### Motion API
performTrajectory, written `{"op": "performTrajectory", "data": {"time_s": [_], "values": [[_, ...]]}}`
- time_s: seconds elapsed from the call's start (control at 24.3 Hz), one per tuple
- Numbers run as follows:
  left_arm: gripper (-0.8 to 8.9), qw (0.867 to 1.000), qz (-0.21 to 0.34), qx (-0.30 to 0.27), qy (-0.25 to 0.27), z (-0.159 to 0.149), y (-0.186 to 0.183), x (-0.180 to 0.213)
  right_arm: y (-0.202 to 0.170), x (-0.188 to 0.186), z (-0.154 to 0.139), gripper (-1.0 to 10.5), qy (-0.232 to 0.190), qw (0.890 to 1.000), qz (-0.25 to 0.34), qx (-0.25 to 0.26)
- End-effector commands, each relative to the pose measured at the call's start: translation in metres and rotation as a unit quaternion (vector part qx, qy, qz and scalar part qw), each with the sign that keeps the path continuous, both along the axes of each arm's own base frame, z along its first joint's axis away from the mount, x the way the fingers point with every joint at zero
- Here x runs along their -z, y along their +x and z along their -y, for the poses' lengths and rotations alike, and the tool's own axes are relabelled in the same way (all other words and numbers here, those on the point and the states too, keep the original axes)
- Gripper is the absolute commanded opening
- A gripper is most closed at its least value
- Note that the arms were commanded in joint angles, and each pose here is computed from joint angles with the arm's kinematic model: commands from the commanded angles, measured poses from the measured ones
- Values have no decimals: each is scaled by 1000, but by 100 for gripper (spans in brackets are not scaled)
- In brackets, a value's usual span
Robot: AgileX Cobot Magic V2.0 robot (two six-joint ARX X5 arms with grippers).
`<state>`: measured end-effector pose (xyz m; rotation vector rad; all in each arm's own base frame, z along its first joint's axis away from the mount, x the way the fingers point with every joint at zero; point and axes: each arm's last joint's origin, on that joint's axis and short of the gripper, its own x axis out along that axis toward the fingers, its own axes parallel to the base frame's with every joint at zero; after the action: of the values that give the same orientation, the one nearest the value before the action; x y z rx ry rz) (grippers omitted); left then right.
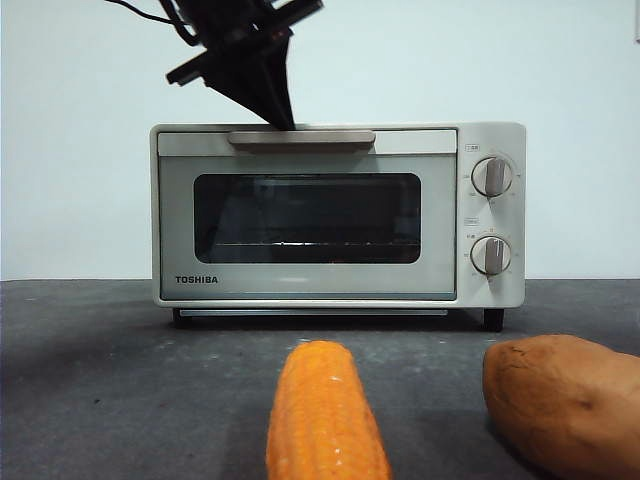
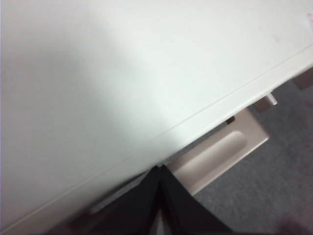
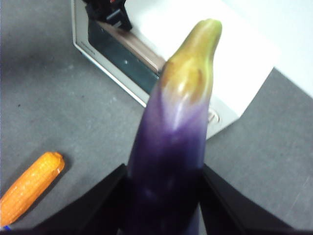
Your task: Take the eggplant from the table,put the eggplant in the oven
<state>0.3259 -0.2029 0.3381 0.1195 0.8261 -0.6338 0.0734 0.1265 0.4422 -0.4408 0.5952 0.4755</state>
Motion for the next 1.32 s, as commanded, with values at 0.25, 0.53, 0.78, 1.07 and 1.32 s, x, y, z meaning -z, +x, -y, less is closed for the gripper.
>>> {"op": "performTrajectory", "data": {"time_s": [0.25,0.53,0.78,1.07,1.32], "values": [[6,997,-36,32,55,18,-1,16,-10,10,21,144,-7,1000,-9,26],[6,990,-87,64,95,28,-22,23,-15,7,33,144,12,999,6,39],[6,974,-134,113,144,39,-47,27,-16,6,37,144,23,999,8,46],[6,956,-146,177,181,53,-70,29,-15,7,34,144,21,999,1,42],[6,965,-145,140,166,41,-56,27,-13,8,25,144,29,999,-21,21]]}}
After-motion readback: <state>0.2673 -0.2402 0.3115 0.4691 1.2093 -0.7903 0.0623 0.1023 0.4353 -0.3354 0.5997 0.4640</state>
